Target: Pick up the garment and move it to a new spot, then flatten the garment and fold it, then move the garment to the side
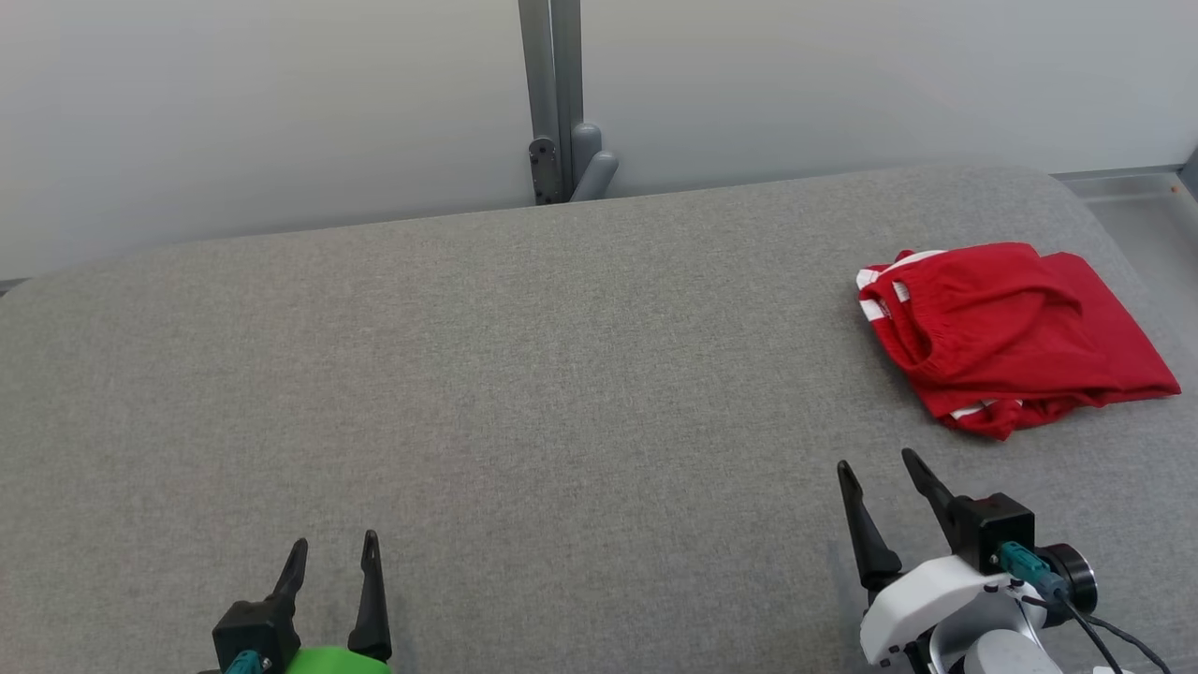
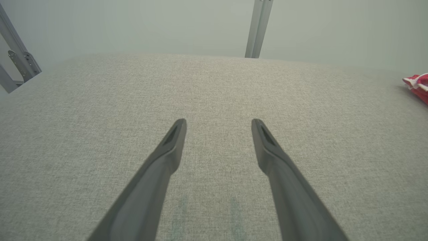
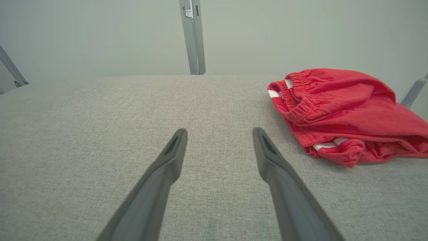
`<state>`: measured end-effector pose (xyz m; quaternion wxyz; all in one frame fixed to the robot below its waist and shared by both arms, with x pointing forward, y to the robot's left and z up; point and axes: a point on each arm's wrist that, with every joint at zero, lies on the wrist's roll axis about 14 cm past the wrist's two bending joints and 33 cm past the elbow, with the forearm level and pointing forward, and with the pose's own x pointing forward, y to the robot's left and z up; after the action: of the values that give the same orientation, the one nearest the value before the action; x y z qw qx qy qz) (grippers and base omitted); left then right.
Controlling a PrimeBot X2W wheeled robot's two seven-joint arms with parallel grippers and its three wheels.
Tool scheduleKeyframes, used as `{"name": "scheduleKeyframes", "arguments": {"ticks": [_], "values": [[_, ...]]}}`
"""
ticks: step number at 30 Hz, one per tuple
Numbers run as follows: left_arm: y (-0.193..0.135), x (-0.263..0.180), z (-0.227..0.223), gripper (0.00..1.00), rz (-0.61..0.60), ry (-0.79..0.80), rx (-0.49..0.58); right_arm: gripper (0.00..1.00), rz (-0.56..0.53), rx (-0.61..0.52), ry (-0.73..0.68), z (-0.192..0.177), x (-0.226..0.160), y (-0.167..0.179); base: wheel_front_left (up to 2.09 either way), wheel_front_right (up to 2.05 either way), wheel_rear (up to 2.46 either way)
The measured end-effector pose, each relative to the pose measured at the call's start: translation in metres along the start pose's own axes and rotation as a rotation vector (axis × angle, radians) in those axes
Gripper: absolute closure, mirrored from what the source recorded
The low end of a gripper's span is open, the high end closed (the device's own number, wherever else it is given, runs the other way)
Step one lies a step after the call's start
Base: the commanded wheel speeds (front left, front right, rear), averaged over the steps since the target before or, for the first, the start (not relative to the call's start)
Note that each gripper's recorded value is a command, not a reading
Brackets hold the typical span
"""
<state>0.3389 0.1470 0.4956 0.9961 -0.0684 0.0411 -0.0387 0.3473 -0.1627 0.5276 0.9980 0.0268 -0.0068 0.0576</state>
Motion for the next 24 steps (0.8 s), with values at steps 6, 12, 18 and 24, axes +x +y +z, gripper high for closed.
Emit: {"name": "scheduleKeyframes", "arguments": {"ticks": [6,12,18,24], "values": [[-0.002,-0.001,-0.006,1.0,-0.01,0.019,-0.024,1.0,0.005,0.007,0.028,-0.009,-0.002,0.003,0.0,0.0,0.0],[0.004,-0.005,-0.023,1.0,0.017,0.08,-0.063,1.0,-0.02,0.057,0.101,-0.031,-0.011,-0.001,0.0,0.0,0.0],[0.013,-0.004,-0.023,1.0,0.064,0.093,-0.174,1.0,-0.067,0.175,0.105,-0.03,-0.009,-0.01,0.0,0.0,0.0],[0.017,-0.001,-0.017,1.0,0.085,0.083,-0.278,1.0,-0.097,0.287,0.098,-0.027,-0.007,-0.014,0.0,0.0,0.0]]}}
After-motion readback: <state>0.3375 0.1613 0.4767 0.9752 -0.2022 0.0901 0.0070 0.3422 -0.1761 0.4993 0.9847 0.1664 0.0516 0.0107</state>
